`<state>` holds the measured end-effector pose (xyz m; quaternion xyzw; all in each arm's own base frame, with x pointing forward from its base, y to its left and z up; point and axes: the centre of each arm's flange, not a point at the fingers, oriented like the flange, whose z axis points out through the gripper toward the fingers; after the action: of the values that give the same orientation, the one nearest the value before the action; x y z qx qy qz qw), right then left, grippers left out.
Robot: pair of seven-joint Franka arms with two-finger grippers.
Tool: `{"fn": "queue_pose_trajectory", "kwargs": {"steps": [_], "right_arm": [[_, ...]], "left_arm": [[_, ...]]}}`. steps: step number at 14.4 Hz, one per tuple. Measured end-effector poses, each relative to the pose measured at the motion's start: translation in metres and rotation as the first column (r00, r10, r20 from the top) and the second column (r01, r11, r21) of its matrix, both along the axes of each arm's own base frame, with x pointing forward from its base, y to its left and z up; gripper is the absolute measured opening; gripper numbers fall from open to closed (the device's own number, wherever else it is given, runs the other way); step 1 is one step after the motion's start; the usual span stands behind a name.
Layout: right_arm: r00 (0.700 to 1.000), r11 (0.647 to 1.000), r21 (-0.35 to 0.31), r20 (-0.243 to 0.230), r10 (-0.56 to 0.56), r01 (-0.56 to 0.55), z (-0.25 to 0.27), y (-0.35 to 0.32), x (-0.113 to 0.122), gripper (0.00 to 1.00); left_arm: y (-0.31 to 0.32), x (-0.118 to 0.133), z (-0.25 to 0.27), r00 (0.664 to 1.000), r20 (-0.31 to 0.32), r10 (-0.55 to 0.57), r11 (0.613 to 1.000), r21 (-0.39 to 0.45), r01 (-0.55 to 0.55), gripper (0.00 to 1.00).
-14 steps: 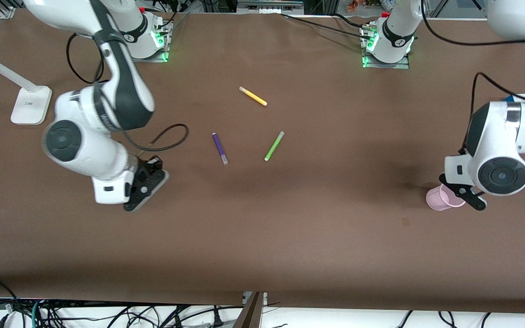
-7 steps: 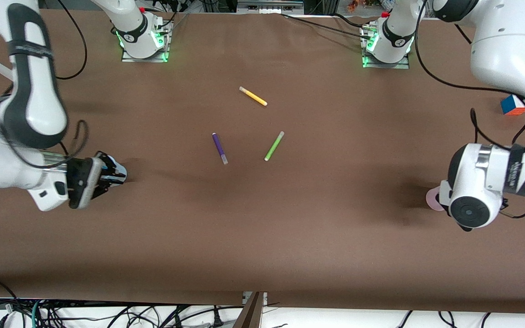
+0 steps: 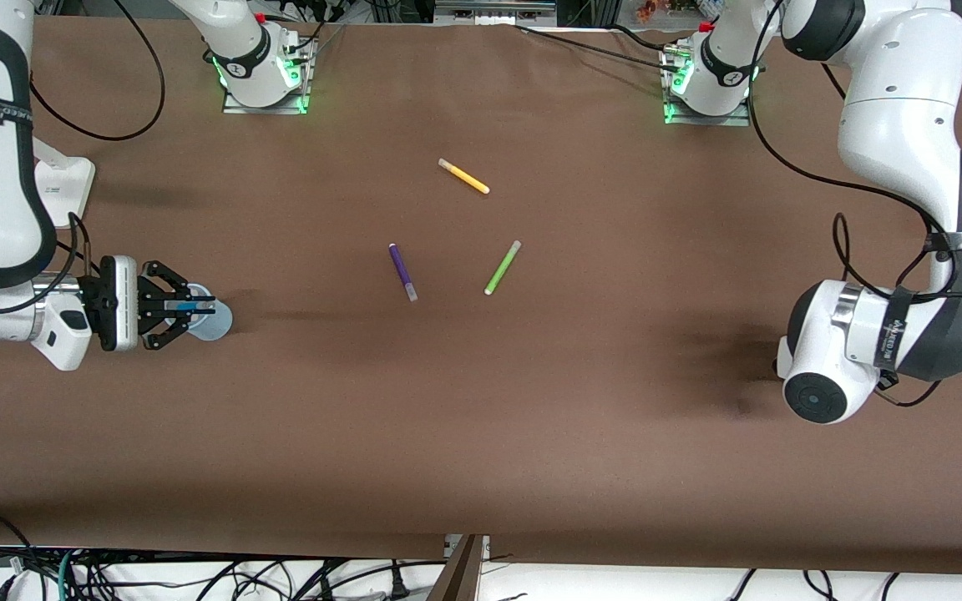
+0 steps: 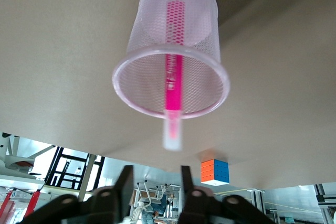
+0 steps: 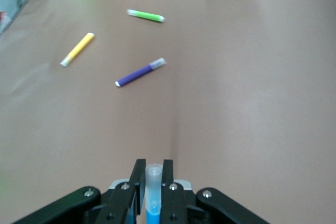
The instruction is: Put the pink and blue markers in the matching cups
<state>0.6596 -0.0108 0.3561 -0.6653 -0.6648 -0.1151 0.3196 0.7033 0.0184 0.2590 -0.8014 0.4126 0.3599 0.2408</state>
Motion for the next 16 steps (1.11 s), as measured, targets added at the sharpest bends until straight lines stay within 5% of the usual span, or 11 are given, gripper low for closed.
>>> {"fn": "queue_pose_trajectory", "kwargs": {"steps": [3, 5, 8, 10, 13, 16], "right_arm": [[0.999, 0.997, 0.061, -0.005, 0.052, -0.051, -0.019, -0.022, -0.009, 0.16], [0.997, 0.994, 0.086, -0.009, 0.074, -0.073, -0.025, -0.03, -0.012, 0.16], [0.995, 0.988, 0.117, -0.023, 0.101, -0.097, -0.032, -0.036, -0.017, 0.16], [0.994, 0.985, 0.137, -0.031, 0.107, -0.102, -0.037, -0.047, -0.021, 0.16], [0.996, 0.981, 0.178, -0.029, 0.089, -0.083, -0.044, -0.061, -0.024, 0.16], [0.997, 0.975, 0.212, -0.029, 0.073, -0.065, -0.052, -0.059, -0.022, 0.16]], "left_arm": [[-0.013, 0.004, 0.015, 0.999, 0.039, -0.006, 1.0, 0.003, 0.005, 0.79], [-0.025, 0.006, 0.052, 0.991, 0.122, 0.047, 0.998, -0.047, -0.041, 0.99], [-0.047, -0.002, 0.13, 0.941, 0.26, 0.217, 0.965, -0.206, -0.166, 1.0], [-0.064, -0.013, 0.175, 0.867, 0.315, 0.386, 0.9, -0.336, -0.279, 1.0], [-0.087, -0.031, 0.238, 0.711, 0.346, 0.612, 0.765, -0.487, -0.421, 1.0], [-0.101, -0.05, 0.292, 0.595, 0.345, 0.726, 0.664, -0.576, -0.477, 1.0]]}}
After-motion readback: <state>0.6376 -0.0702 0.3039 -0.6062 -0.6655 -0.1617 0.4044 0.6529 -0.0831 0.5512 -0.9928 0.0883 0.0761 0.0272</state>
